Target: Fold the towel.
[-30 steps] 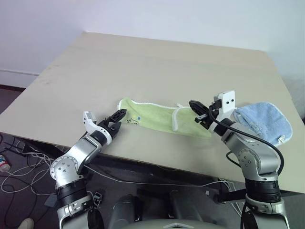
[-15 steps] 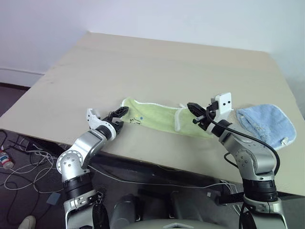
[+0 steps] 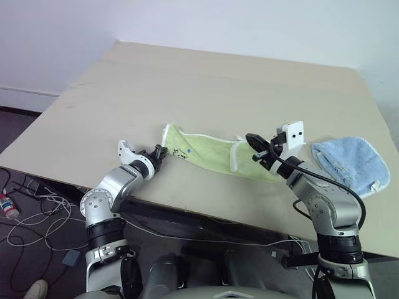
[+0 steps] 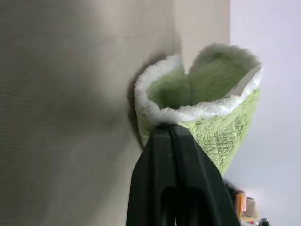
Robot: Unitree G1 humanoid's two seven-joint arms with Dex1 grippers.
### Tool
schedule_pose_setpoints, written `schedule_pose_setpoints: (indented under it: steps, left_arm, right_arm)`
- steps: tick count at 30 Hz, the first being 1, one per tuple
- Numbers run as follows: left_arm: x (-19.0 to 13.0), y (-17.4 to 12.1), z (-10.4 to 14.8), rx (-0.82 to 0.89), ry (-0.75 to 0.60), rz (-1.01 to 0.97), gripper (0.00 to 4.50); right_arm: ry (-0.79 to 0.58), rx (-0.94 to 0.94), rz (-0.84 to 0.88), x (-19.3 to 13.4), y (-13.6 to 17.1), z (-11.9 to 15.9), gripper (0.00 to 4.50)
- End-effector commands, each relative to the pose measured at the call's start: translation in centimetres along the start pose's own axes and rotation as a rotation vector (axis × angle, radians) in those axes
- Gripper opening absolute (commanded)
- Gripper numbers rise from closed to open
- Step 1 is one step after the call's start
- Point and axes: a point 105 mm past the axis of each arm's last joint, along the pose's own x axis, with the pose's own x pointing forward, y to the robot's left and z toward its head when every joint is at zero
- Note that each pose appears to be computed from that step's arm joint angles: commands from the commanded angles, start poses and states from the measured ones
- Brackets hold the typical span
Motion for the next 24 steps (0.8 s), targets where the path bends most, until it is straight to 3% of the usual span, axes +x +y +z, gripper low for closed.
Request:
schedule_pose_setpoints:
  steps: [1,8,12,15,24]
  left_arm:
    - [-0.2,0.5,0.8,-0.010,-0.036,0.008,0.03]
    - [-1.7,-1.4,3.3,0.015,-0.118,-0.102,0.03]
    - [-1.9,-1.3,3.4,0.050,-0.112,-0.094,0.03]
    - [-1.9,-0.9,2.9,0.046,-0.090,-0.063,0.58]
    - [-2.5,-1.7,0.8,0.057,-0.010,-0.037,3.72]
  right_arm:
    - [-0.056,-0.022,0.008,-0.1,0.5,1.3,0.00]
    - [-0.052,-0.018,0.016,0.2,0.7,1.1,0.00]
    - [-0.051,-0.016,0.021,0.4,0.8,1.0,0.00]
    - [-0.051,-0.015,0.025,0.4,0.9,1.0,0.00]
    - [-0.043,-0.014,0.029,0.5,1.0,0.7,0.00]
